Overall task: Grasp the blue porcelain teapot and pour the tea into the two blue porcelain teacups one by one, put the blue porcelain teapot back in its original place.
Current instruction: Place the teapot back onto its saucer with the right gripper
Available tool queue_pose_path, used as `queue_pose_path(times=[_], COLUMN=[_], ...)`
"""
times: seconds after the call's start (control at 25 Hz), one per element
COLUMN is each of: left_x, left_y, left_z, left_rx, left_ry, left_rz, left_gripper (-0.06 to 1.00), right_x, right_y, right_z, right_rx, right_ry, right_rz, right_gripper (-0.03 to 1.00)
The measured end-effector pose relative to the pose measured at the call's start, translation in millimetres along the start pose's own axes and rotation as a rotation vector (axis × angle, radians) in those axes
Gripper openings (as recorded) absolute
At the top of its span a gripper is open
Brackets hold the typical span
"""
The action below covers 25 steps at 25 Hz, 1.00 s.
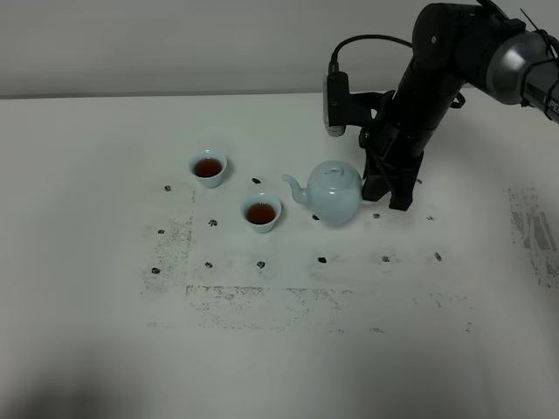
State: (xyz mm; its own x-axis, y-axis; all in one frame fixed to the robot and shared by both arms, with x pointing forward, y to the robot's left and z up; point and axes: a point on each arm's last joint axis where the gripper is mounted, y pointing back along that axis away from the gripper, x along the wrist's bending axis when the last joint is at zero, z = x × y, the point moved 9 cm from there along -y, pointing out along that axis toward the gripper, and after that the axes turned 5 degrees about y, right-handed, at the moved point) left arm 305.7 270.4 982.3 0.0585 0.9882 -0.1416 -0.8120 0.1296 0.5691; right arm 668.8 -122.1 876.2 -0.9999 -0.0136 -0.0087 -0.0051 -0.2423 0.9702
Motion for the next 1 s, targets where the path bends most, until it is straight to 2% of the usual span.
queue_pose_path(times=[0.4,0.52,0.72,0.8,1.0], left_x=[0.0,0.0,0.0,0.0,0.0], left_y=[0.0,0.0,0.0,0.0,0.0], left_z=[0.0,0.0,0.0,0.0,0.0], left_rx=[0.0,0.0,0.0,0.0,0.0], left_ry=[0.0,0.0,0.0,0.0,0.0], left_rz=[0.0,0.0,0.0,0.0,0.0], left_gripper=[0.7,0.7,0.7,0.7,0.7], right_x=[1.6,1.1,2.0,10.9,53.0], right_y=[-13.2,-1.8,32.8,44.0,42.5], right_z=[1.1,4.8,14.9,18.2,13.5], right_rx=[-0.021,-0.029,-0.066,-0.087,-0.101], right_ry=[0.008,-0.005,-0.098,-0.14,-0.279], right_rz=[0.031,0.008,-0.057,-0.059,0.026], right_gripper=[0.04,0.04,0.04,0.04,0.04])
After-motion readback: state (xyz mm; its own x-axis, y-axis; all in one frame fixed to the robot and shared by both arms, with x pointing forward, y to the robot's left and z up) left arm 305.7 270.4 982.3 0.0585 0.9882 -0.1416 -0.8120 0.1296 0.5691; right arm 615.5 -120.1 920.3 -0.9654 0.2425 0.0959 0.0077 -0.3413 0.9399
